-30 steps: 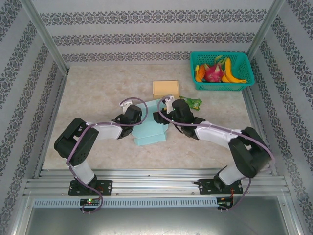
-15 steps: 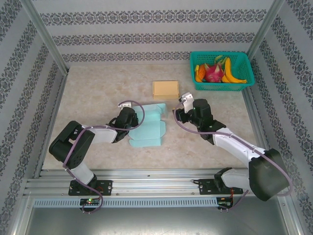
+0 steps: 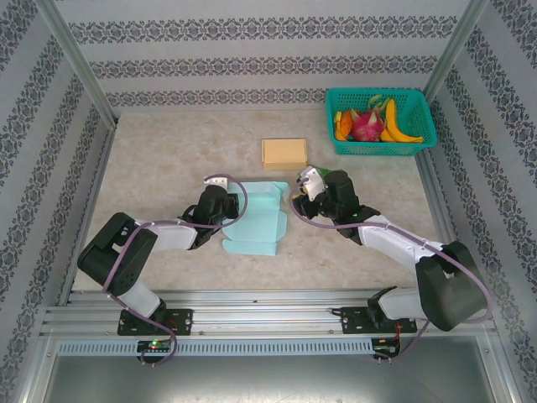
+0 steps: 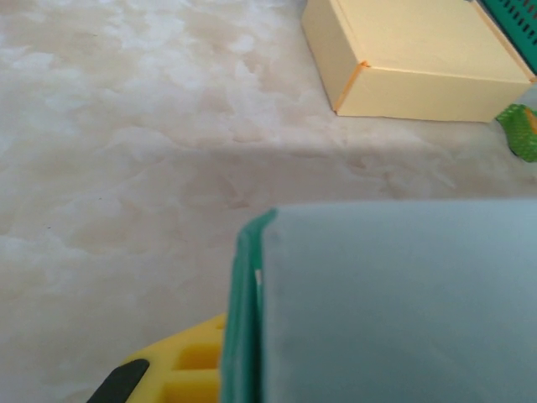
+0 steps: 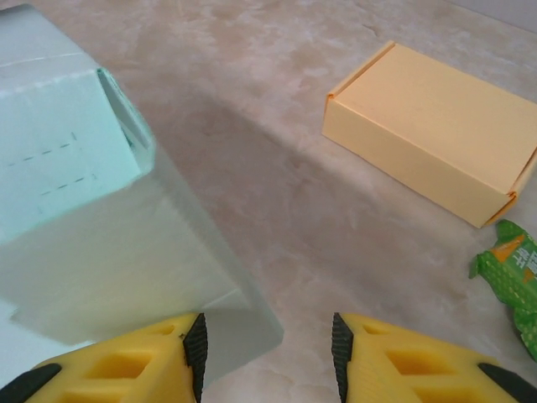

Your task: Fold the paper box

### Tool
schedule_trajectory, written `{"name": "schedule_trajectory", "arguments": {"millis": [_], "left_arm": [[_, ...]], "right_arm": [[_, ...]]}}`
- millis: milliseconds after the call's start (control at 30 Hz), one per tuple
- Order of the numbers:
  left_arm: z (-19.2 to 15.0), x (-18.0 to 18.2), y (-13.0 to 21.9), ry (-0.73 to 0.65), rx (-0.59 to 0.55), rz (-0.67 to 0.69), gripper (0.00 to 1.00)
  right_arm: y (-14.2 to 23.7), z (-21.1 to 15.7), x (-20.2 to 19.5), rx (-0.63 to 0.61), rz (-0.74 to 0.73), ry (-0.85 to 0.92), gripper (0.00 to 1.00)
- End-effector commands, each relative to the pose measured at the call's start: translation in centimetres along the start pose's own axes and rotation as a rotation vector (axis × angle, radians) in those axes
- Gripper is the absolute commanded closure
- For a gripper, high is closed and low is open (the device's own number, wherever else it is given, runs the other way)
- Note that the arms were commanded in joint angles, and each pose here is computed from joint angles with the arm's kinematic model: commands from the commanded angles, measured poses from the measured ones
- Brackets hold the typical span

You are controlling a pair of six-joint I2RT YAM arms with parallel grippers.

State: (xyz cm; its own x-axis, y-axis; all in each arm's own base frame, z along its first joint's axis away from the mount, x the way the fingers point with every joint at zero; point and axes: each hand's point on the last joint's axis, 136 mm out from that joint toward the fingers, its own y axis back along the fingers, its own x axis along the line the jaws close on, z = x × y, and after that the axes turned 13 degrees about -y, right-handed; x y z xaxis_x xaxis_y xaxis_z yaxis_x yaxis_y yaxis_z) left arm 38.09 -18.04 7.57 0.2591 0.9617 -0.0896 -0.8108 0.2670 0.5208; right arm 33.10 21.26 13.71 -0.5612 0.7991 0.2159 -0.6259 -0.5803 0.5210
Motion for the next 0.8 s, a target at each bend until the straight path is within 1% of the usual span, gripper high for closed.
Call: {"name": "schedule_trajectory", "arguments": {"millis": [0,233,300,467,700,767], "left_arm": [[2.0,-0.9,0.5,-0.008,-0.071,-0.062,1.00],[2.0,-1.0,0.5,-0.003,-0.067,-0.072,1.00],[2.0,-0.9,0.4,0.002,-0.066,-0.063,1.00],[2.0,-0.4,0.1,0.014,-0.047,-0.032,1.00],[1.7,0.4,-0.1,0.022,-0.018,0.021,1.00],[1.7,0.4,-0.1,0.028,-0.018,0.023,1.00]], "right_arm": [[-0.5,0.3,1.8,0.000,0.073,0.040,0.55],[-0.8,0.1,3.0,0.011,0.101,0.061,0.55],[-0.9,0.1,3.3,0.012,0.111,0.061,0.58],[-1.0,-0.2,4.3,0.017,0.130,0.099,0.58],[-0.5,-0.6,7.1,0.017,0.245,0.165,0.58],[-0.5,-0.6,7.5,0.015,0.249,0.177,0.58]]}}
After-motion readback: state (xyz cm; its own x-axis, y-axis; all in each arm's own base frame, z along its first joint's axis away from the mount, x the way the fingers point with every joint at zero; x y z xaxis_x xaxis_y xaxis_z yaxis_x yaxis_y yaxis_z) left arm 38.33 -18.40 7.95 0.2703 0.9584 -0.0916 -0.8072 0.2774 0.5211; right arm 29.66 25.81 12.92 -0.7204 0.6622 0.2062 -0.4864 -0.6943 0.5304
